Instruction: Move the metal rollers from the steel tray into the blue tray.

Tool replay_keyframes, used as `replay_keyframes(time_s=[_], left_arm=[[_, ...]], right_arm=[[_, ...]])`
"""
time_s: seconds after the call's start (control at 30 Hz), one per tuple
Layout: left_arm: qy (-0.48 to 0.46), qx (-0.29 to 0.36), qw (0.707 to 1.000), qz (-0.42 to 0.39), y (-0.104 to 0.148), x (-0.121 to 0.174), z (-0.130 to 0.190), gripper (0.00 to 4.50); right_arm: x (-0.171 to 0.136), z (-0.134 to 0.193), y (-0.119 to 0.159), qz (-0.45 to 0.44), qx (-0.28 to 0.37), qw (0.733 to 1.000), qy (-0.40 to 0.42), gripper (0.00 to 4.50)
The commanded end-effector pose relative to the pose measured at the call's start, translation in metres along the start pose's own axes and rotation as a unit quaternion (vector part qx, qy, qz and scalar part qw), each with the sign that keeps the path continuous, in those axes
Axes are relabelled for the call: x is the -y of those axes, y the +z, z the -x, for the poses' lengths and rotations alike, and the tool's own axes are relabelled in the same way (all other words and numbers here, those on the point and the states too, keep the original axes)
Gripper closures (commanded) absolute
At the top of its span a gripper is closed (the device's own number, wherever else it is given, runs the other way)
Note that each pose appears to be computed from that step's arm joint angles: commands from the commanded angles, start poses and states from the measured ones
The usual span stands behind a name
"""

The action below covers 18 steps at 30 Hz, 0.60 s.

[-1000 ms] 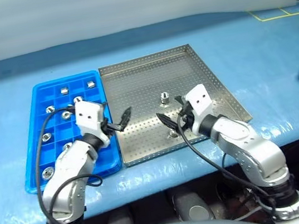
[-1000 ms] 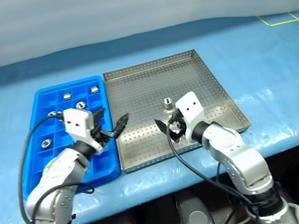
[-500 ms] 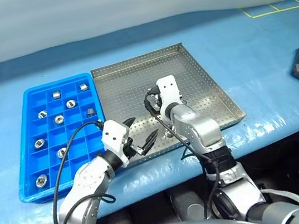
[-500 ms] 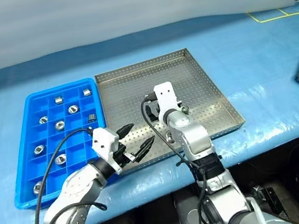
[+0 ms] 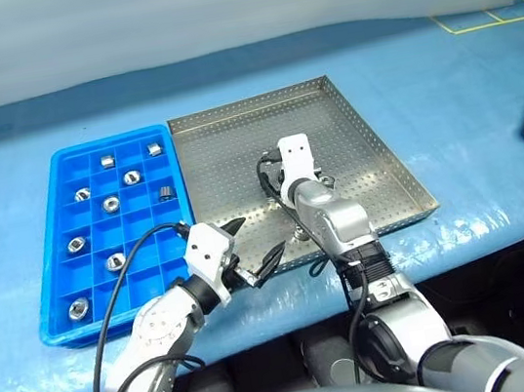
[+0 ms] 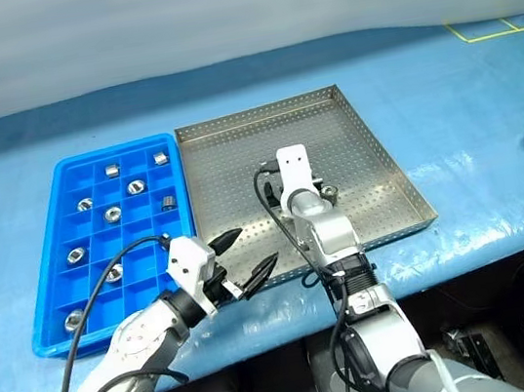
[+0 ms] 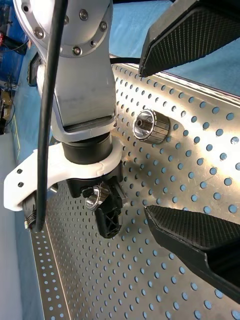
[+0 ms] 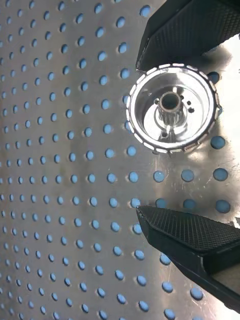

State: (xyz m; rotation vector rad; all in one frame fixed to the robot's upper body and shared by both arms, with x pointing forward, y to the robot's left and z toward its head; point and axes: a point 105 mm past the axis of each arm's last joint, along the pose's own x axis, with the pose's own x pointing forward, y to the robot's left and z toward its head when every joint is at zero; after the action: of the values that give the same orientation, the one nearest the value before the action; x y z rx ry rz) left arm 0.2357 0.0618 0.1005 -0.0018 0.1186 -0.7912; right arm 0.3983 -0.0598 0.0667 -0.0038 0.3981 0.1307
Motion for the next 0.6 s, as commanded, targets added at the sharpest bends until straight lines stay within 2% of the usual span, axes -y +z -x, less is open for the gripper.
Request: replay_keyframes(time_s=[0.03,0.27,0.3,0.47,0.6], left_arm=[[-0.010,0.034,0.999,-0.016,0.016,0.006,0.001,0.00],[-0.005,0.033,0.999,-0.015,0.015,0.004,0.001,0.00],[-0.004,0.033,0.999,-0.015,0.015,0.004,0.001,0.00],[0.004,0.034,0.999,-0.018,0.015,0.002,0.001,0.00],[0.049,0.046,0.997,-0.027,0.019,-0.010,0.003,0.00]], right_arm=[[-0.002,-0.001,0.014,-0.007,0.023,1.000,-0.005,0.38],[-0.006,-0.001,0.016,-0.005,0.028,1.000,0.003,2.55],[-0.006,-0.001,0.017,-0.006,0.031,1.000,0.003,2.69],[-0.017,0.007,0.029,0.009,0.052,0.998,0.030,2.69],[-0.043,0.019,0.052,0.041,0.089,0.990,0.104,2.69]])
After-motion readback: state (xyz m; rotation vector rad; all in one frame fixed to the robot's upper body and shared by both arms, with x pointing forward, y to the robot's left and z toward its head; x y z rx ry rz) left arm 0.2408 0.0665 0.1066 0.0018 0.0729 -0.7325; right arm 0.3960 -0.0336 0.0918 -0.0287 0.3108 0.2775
